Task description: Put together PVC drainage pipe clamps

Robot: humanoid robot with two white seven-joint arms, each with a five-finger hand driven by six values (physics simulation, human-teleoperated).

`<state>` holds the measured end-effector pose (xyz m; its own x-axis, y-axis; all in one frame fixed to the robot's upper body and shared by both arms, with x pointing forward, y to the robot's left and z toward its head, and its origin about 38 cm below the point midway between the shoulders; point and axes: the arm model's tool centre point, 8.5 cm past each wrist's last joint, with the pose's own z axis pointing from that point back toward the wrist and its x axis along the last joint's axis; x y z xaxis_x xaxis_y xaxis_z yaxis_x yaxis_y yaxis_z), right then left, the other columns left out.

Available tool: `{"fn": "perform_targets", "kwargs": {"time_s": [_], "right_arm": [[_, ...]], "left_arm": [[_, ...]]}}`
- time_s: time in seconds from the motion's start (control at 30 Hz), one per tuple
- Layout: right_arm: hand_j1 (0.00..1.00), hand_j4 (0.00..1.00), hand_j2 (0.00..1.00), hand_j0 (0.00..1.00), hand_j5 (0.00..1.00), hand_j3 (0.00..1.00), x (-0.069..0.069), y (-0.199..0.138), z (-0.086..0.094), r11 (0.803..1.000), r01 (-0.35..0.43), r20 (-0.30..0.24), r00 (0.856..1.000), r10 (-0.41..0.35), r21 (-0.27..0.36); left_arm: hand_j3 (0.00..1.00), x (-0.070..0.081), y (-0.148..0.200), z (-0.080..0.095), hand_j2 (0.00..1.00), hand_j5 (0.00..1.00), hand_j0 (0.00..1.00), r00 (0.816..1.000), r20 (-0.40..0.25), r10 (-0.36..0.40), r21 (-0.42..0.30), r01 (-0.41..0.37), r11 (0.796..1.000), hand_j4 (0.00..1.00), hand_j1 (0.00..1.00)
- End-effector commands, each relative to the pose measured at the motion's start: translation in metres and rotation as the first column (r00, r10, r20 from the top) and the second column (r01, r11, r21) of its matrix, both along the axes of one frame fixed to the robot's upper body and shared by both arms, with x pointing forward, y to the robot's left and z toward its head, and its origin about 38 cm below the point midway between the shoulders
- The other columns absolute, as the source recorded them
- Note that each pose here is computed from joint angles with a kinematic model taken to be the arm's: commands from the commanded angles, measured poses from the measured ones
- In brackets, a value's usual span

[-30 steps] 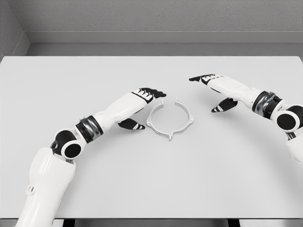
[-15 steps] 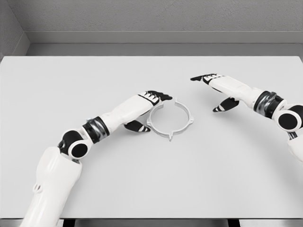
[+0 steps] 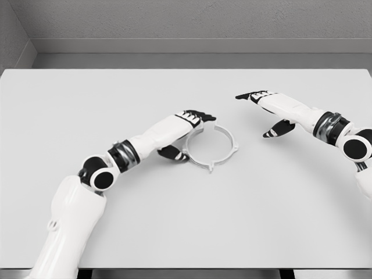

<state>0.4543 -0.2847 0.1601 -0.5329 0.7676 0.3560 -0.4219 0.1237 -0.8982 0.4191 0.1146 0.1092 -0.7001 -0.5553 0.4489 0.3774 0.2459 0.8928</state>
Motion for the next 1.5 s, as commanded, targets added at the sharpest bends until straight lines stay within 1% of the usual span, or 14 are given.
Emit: {"fn": "perform_targets", "kwargs": {"time_s": [0.0, 0.23, 0.33, 0.43, 0.53, 0.67, 1.23, 1.3, 1.47], "right_arm": [[1.0, 1.0, 1.0, 1.0, 1.0, 1.0, 0.0, -0.001, 0.0, 1.0, 0.001, -0.002, 1.0, -0.001, 0.003], [1.0, 1.0, 1.0, 1.0, 1.0, 1.0, 0.0, 0.0, 0.0, 1.0, 0.001, 0.0, 1.0, -0.001, 0.005], [1.0, 1.0, 1.0, 1.0, 1.0, 1.0, 0.0, 0.0, 0.0, 1.0, 0.0, -0.003, 1.0, 0.0, 0.004], [1.0, 1.0, 1.0, 1.0, 1.0, 1.0, -0.001, 0.003, 0.002, 1.0, -0.008, 0.006, 1.0, 0.008, 0.006], [1.0, 1.0, 1.0, 1.0, 1.0, 1.0, -0.002, 0.003, 0.002, 1.0, -0.009, 0.004, 1.0, 0.009, 0.004], [1.0, 1.0, 1.0, 1.0, 1.0, 1.0, -0.001, 0.003, 0.002, 1.0, -0.008, 0.006, 1.0, 0.008, 0.006], [1.0, 1.0, 1.0, 1.0, 1.0, 1.0, -0.001, 0.001, 0.002, 1.0, -0.005, 0.006, 1.0, 0.005, 0.005], [1.0, 1.0, 1.0, 1.0, 1.0, 1.0, -0.002, 0.002, 0.002, 1.0, -0.007, 0.005, 1.0, 0.007, 0.004], [1.0, 1.0, 1.0, 1.0, 1.0, 1.0, -0.001, 0.002, 0.003, 1.0, -0.006, 0.007, 1.0, 0.006, 0.005]], "left_arm": [[1.0, 0.0, -0.002, -0.002, 1.0, 1.0, 1.0, 1.0, -0.012, 0.001, -0.01, -0.001, 1.0, 1.0, 1.0], [1.0, 0.001, -0.01, 0.002, 1.0, 1.0, 1.0, 1.0, -0.005, -0.008, -0.028, 0.008, 1.0, 1.0, 1.0], [1.0, 0.003, -0.01, 0.0, 1.0, 1.0, 1.0, 1.0, -0.014, -0.006, -0.025, 0.005, 1.0, 1.0, 1.0], [1.0, 0.005, -0.01, 0.001, 1.0, 1.0, 1.0, 1.0, -0.012, -0.005, -0.024, 0.005, 1.0, 1.0, 1.0], [1.0, 0.005, -0.012, 0.002, 1.0, 1.0, 1.0, 1.0, -0.012, -0.007, -0.029, 0.007, 1.0, 1.0, 1.0], [1.0, 0.01, -0.012, 0.002, 1.0, 1.0, 1.0, 1.0, -0.018, -0.005, -0.025, 0.005, 1.0, 1.0, 1.0], [1.0, 0.01, -0.012, 0.003, 1.0, 1.0, 1.0, 1.0, -0.015, -0.005, -0.025, 0.005, 1.0, 1.0, 1.0], [1.0, 0.012, -0.012, 0.006, 1.0, 1.0, 1.0, 1.0, -0.007, -0.006, -0.025, 0.006, 1.0, 1.0, 1.0], [1.0, 0.013, -0.012, 0.007, 1.0, 1.0, 1.0, 1.0, -0.005, -0.006, -0.025, 0.006, 1.0, 1.0, 1.0]]}}
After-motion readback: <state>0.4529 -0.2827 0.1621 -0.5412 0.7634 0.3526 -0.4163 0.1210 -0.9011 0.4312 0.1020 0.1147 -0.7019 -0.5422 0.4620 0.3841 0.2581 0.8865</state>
